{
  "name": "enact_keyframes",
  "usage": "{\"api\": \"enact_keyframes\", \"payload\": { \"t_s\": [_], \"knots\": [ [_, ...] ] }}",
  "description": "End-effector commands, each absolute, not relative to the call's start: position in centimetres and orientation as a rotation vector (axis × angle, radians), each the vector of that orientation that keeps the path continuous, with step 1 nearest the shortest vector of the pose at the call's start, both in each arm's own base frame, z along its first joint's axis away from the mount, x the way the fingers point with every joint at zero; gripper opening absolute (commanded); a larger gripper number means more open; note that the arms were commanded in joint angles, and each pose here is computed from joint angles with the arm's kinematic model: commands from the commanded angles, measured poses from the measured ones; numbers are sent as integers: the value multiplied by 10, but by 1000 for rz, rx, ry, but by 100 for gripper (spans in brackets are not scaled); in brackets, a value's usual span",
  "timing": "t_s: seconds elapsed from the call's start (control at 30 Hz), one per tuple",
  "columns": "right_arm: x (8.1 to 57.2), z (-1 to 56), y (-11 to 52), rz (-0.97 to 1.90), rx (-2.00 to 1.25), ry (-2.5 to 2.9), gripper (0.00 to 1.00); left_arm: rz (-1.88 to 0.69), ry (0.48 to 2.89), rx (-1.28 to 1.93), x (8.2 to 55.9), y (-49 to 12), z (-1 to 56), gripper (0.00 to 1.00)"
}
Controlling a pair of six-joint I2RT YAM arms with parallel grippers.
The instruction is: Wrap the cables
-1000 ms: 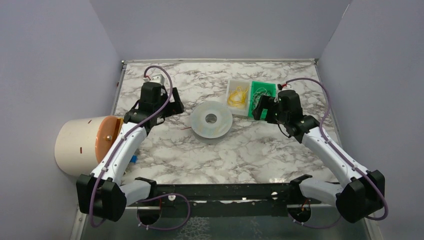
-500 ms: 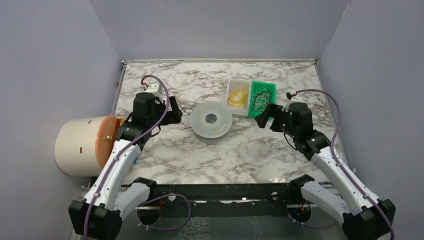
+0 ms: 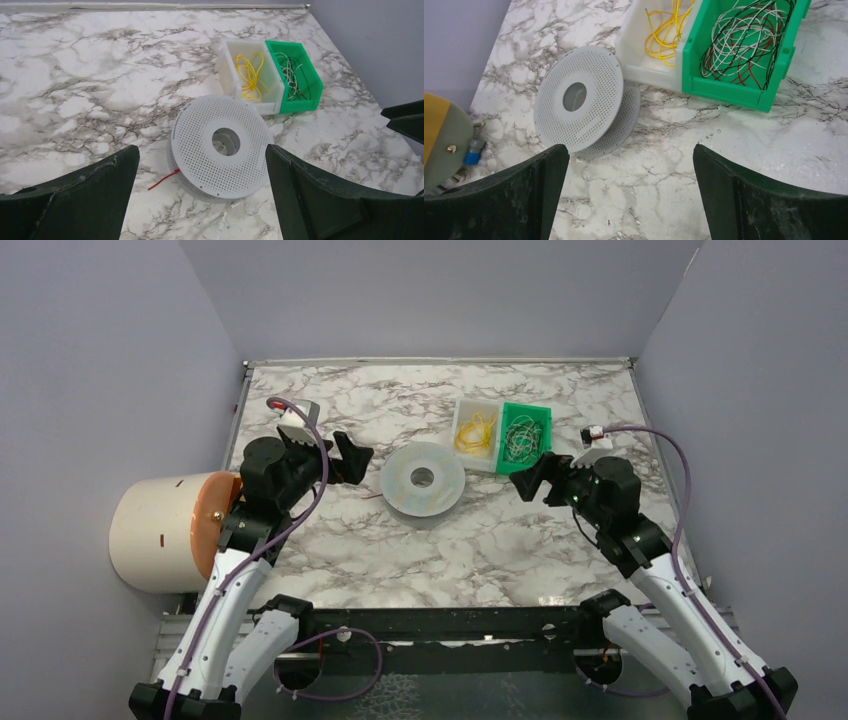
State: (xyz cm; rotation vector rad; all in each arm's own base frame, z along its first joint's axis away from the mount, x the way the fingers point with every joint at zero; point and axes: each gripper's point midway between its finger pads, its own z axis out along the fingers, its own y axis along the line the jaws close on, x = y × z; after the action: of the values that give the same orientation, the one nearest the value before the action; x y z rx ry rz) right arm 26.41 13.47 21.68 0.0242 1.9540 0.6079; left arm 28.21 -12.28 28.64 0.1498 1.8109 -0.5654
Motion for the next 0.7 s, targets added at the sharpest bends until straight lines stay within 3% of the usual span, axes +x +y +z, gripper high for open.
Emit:
{"api": "enact_keyframes", "payload": {
  "t_s": [0.0, 0.67],
  "knots": [
    [261, 227, 143, 651, -54, 1892, 100, -694, 1701, 275, 276, -146, 296, 99],
    [261, 239, 140, 640, -65, 1833, 100, -716, 1743, 293, 273, -150, 280, 99]
  ]
}}
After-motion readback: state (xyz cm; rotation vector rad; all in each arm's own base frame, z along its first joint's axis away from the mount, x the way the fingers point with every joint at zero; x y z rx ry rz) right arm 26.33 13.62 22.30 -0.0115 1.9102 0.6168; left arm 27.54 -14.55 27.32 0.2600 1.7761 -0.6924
